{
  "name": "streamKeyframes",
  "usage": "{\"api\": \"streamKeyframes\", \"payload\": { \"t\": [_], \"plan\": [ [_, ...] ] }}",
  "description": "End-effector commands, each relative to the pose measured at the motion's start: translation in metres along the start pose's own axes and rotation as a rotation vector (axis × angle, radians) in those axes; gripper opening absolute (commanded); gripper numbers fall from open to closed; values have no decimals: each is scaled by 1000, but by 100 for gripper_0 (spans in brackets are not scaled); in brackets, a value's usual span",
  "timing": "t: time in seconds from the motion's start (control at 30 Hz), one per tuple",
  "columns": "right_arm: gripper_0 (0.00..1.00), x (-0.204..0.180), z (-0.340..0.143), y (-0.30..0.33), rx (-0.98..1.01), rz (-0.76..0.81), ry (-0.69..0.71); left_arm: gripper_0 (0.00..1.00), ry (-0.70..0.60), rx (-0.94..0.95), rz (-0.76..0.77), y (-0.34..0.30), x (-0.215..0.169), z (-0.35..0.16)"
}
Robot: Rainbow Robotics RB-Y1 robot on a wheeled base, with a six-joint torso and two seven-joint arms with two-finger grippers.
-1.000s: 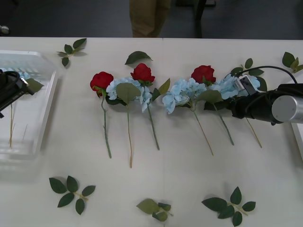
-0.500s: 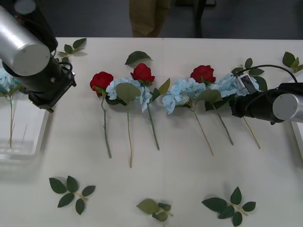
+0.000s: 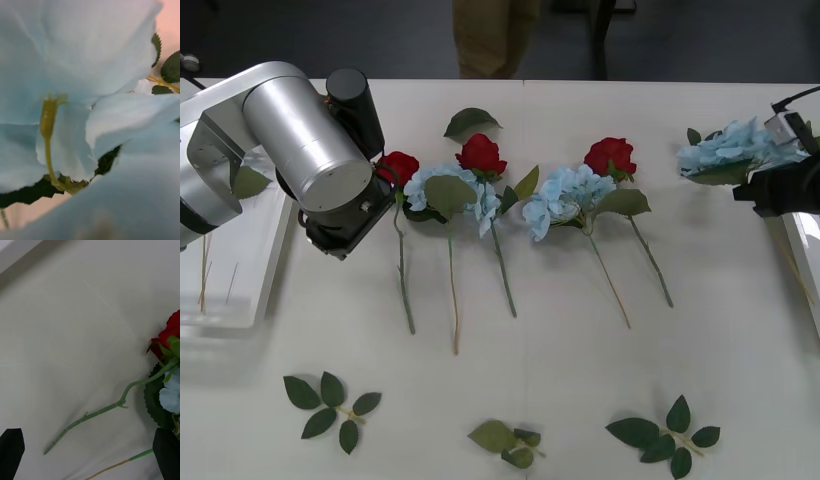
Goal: Place the red flowers into the right box and the blue flowers into the left box. If a person shows an open palm, hand one flower to the person first, then continue sorting.
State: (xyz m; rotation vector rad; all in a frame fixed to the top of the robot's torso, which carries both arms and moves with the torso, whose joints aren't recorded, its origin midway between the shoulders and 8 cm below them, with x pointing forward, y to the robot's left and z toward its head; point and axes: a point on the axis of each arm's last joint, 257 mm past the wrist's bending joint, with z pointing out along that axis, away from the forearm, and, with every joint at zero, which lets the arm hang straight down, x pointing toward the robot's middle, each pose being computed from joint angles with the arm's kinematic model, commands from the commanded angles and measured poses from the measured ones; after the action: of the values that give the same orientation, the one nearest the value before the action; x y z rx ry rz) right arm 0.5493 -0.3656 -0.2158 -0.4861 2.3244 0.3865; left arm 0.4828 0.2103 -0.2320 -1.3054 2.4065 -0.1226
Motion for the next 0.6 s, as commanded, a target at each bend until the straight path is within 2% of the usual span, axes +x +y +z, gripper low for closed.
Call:
{"api": "streamKeyframes", "payload": {
  "t": [0.03, 0.17, 0.33, 0.6],
  "plan": [
    [0, -62, -57, 19, -112, 7, -119, 100, 9, 48, -8, -23, 17, -13],
    [0, -100, -82, 73, -350, 97, -249, 100, 12, 45, -15, -22, 19, -13],
    [0, -140, -103, 138, -621, 95, -445, 100, 21, 40, -15, -23, 26, -13],
    [0, -159, -111, 216, -898, 49, -601, 100, 53, 26, -30, -23, 48, -9]
  ]
}}
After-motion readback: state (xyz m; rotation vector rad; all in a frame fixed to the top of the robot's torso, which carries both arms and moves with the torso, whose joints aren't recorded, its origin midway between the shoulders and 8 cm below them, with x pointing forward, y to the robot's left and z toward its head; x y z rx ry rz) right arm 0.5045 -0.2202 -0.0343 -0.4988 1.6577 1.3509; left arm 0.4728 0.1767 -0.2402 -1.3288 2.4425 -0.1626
